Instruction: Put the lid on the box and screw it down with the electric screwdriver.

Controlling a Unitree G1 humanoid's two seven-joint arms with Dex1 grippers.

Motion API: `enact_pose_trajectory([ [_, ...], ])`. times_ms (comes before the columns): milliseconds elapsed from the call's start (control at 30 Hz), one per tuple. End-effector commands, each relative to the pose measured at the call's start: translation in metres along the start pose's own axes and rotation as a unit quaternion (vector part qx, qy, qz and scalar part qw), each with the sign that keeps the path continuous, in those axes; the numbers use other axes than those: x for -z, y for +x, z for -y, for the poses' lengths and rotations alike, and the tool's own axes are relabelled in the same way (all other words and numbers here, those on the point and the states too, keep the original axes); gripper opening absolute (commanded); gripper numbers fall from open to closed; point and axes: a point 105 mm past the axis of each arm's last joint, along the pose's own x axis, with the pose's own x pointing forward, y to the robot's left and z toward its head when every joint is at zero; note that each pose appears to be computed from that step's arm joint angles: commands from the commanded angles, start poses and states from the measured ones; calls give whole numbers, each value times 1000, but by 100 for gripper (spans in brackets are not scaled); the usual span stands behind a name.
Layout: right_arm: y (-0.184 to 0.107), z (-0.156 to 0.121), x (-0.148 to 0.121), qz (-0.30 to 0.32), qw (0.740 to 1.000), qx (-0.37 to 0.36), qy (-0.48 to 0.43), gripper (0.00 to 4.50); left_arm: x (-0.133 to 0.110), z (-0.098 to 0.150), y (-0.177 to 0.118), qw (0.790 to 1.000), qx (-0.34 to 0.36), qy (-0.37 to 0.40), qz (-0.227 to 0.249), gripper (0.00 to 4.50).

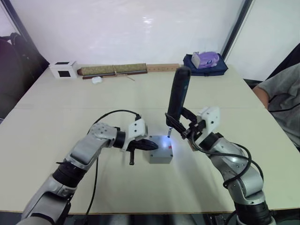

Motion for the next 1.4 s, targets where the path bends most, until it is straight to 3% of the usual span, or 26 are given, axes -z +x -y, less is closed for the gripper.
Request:
enact_pose_trajectory([
  [33, 2, 10, -28, 17, 1000, 0, -8, 185, 18, 0, 0, 999, -10, -37, -21, 0],
  [133, 3, 14, -55, 47, 999, -11, -1, 185, 15, 0, 1, 999, -13, -40, -9, 0],
  [267, 3, 27, -117, 103, 994, -32, 0, 185, -11, -13, -3, 990, -44, -97, 87, 0],
  [367, -8, 66, -137, 84, 993, 8, 82, 185, -21, -18, -27, 985, -44, -121, 114, 0],
  [500, -33, 108, -91, -128, 983, 85, 100, 185, -33, -12, -45, 991, -17, -88, 100, 0],
  [567, -61, 131, -54, -255, 945, 146, 143, 185, -40, -3, -51, 994, 11, -59, 86, 0],
  [633, -85, 141, -34, -317, 912, 167, 201, 185, -46, 4, -54, 997, 29, -28, 72, 0],
  [733, -110, 148, -13, -363, 875, 180, 265, 185, -52, 11, -55, 997, 47, 4, 64, 0],
  [833, -126, 154, 1, -404, 849, 204, 274, 185, -52, 18, -50, 997, 58, 23, 52, 0],
  [1133, -139, 144, 34, -469, 815, 182, 289, 185, -46, 28, -39, 997, 60, 25, 46, 0],
  [1367, -146, 149, 51, -481, 807, 198, 280, 185, -48, 21, -39, 997, 37, 23, 57, 0],
  [1400, -146, 151, 52, -481, 810, 200, 270, 234, -50, 18, -40, 997, 31, 16, 63, 0],
])
